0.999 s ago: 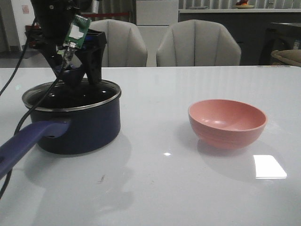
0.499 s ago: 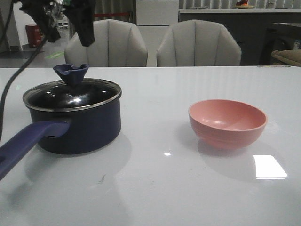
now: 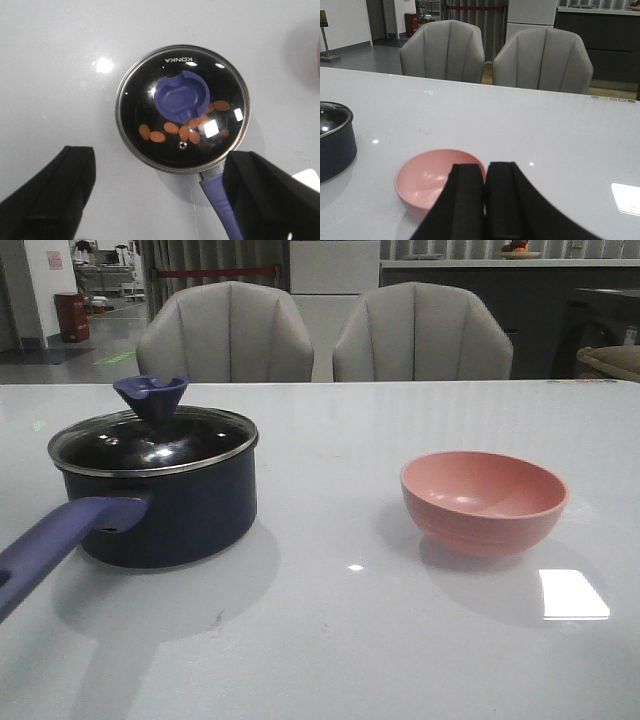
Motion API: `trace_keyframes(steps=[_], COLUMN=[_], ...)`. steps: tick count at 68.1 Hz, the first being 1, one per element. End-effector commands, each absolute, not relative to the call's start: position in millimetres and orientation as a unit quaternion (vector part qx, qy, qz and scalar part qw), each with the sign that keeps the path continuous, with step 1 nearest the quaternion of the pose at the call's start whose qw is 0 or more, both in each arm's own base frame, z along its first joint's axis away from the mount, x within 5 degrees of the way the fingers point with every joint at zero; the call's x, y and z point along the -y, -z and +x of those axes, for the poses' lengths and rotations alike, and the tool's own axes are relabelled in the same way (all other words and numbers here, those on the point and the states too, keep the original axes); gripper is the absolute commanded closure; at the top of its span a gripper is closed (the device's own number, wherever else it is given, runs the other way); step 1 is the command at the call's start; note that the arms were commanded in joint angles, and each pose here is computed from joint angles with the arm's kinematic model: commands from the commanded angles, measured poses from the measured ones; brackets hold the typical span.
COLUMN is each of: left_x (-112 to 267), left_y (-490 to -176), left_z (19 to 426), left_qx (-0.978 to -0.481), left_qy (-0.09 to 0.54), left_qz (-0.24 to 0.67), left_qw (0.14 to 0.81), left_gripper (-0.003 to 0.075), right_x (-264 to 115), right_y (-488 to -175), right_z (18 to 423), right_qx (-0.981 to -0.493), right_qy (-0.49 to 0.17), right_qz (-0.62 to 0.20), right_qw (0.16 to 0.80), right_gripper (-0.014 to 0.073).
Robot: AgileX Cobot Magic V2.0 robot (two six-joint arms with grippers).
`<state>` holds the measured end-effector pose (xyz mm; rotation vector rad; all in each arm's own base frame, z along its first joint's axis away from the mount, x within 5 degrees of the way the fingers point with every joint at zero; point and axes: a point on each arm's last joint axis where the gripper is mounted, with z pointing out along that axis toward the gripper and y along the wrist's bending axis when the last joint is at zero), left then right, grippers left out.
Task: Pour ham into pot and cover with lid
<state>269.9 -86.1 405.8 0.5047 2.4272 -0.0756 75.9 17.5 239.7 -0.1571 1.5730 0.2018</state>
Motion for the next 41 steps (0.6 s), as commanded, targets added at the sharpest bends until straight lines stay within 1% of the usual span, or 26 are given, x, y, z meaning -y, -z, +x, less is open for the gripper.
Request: trace_keyframes(steps=[1,4,7,8,11,12,15,16,21,22,23,24,29,34,35,36,39,41], left_x=[76.3,70.4,67.8,65.1,62.5,59.1,56.5,54.1,48.2,46.2,45.5,43.1,37.9,32.8,32.3,31.1,28.6,27.0], left_y=[-422.8,-419.7,-418.0,-419.4,-413.5,-412.3,-408.7,-402.3,-394.0,-388.2,-389.8,-382.0,-373.0,-355.9,-356.9,-350.6,-343.1,-338.2], left_z=[235.6,213.4,204.3,194.8,185.9,173.7,164.8,156.8,138.7,132.8,130.4,123.2,107.2,91.7,89.9,86.3,78.9,74.0], left_qx=[-0.895,-0.879,-0.872,-0.862,-0.857,-0.848,-0.842,-0.836,-0.826,-0.824,-0.820,-0.819,-0.808,-0.799,-0.796,-0.796,-0.790,-0.785], left_qy=[0.053,0.065,0.069,0.074,0.078,0.083,0.087,0.090,0.092,0.092,0.093,0.093,0.095,0.096,0.096,0.096,0.097,0.098], left_qz=[0.177,0.172,0.170,0.167,0.165,0.161,0.159,0.157,0.154,0.153,0.153,0.152,0.150,0.148,0.147,0.147,0.146,0.145], left_qw=[0.406,0.440,0.454,0.473,0.482,0.498,0.509,0.517,0.535,0.538,0.543,0.546,0.562,0.574,0.579,0.579,0.588,0.594], left_gripper=[0.0148,0.0148,0.0148,0.0148,0.0148,0.0148,0.0148,0.0148,0.0148,0.0149,0.0150,0.0153,0.0167,0.0206,0.0211,0.0232,0.0265,0.0303], right_x=[-15.4,-15.4,-15.4,-15.4,-15.4,-15.4,-15.4,-15.4,-15.4,-15.4,-15.4,-15.4,-15.4,-15.4,-15.4,-15.4,-15.4,-15.4], right_y=[-255.8,-255.8,-255.8,-255.8,-255.8,-255.8,-255.8,-255.8,-255.8,-255.8,-255.8,-255.8,-255.8,-255.8,-255.8,-255.8,-255.8,-255.8], right_z=[76.0,76.0,76.0,76.0,76.0,76.0,76.0,76.0,76.0,76.0,76.0,76.0,76.0,76.0,76.0,76.0,76.0,76.0], right_qx=[-0.672,-0.672,-0.672,-0.672,-0.672,-0.672,-0.672,-0.672,-0.672,-0.672,-0.672,-0.672,-0.672,-0.672,-0.672,-0.672,-0.672,-0.672], right_qy=[-0.086,-0.086,-0.086,-0.086,-0.086,-0.086,-0.086,-0.086,-0.086,-0.086,-0.086,-0.086,-0.086,-0.086,-0.086,-0.086,-0.086,-0.086], right_qz=[-0.060,-0.060,-0.060,-0.060,-0.060,-0.060,-0.060,-0.060,-0.060,-0.060,-0.060,-0.060,-0.060,-0.060,-0.060,-0.060,-0.060,-0.060], right_qw=[0.733,0.733,0.733,0.733,0.733,0.733,0.733,0.733,0.733,0.733,0.733,0.733,0.733,0.733,0.733,0.733,0.733,0.733], right_gripper=[0.0442,0.0442,0.0442,0.0442,0.0442,0.0442,0.0442,0.0442,0.0442,0.0442,0.0442,0.0442,0.0442,0.0442,0.0442,0.0442,0.0442,0.0442])
